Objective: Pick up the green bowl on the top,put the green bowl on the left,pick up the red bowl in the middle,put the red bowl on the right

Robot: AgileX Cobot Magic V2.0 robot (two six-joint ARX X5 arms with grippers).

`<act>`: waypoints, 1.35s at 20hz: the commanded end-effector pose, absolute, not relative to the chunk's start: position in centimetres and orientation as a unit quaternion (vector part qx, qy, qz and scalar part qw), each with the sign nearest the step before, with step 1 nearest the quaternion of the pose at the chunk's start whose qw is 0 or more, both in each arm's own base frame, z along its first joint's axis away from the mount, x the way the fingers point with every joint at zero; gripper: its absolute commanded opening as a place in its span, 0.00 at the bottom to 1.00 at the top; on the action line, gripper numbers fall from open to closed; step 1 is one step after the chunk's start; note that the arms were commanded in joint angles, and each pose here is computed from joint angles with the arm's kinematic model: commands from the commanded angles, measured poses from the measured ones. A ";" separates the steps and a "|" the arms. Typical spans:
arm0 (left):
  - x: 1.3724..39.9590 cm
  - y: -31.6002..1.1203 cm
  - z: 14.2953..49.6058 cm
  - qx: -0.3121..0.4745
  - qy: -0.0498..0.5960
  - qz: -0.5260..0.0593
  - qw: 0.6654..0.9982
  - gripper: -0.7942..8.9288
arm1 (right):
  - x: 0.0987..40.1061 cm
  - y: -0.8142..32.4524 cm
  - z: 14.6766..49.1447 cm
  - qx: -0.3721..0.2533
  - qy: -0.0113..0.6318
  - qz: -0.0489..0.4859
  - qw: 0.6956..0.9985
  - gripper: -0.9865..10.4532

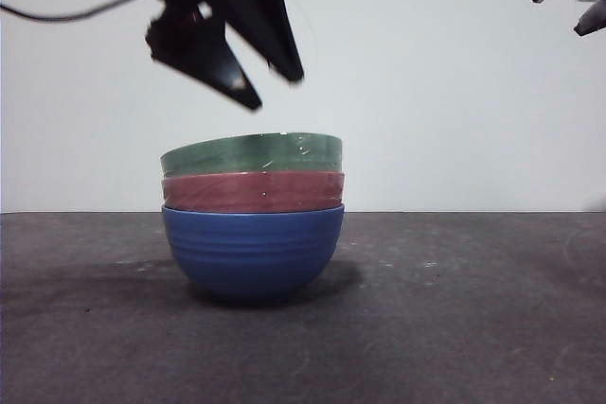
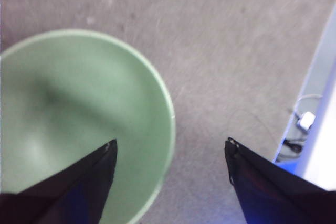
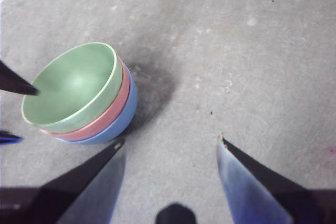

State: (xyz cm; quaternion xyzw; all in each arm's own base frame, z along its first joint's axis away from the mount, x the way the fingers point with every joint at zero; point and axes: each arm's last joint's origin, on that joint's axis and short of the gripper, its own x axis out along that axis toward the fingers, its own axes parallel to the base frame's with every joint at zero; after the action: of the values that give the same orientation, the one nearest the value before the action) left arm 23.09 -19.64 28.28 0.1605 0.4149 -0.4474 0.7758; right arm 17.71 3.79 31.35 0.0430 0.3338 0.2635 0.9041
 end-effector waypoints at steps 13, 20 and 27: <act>24.0 -20.6 25.7 0.216 0.436 -0.446 0.751 0.07 | 17.4 3.8 31.1 0.049 0.358 0.261 0.895 0.33; 23.9 -21.6 29.8 0.225 0.397 -0.465 0.759 0.07 | 17.4 3.8 31.1 0.043 0.357 0.262 0.896 0.33; 20.3 -18.3 37.8 0.268 0.422 -0.383 0.777 0.07 | 17.4 3.8 31.1 0.036 0.355 0.263 0.897 0.33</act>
State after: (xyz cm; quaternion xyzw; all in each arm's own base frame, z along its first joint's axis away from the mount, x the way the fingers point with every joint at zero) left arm 20.41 -18.45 37.61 0.2707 0.4214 -0.3905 0.7724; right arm 17.39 3.73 30.96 0.0417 0.3581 0.2609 0.8955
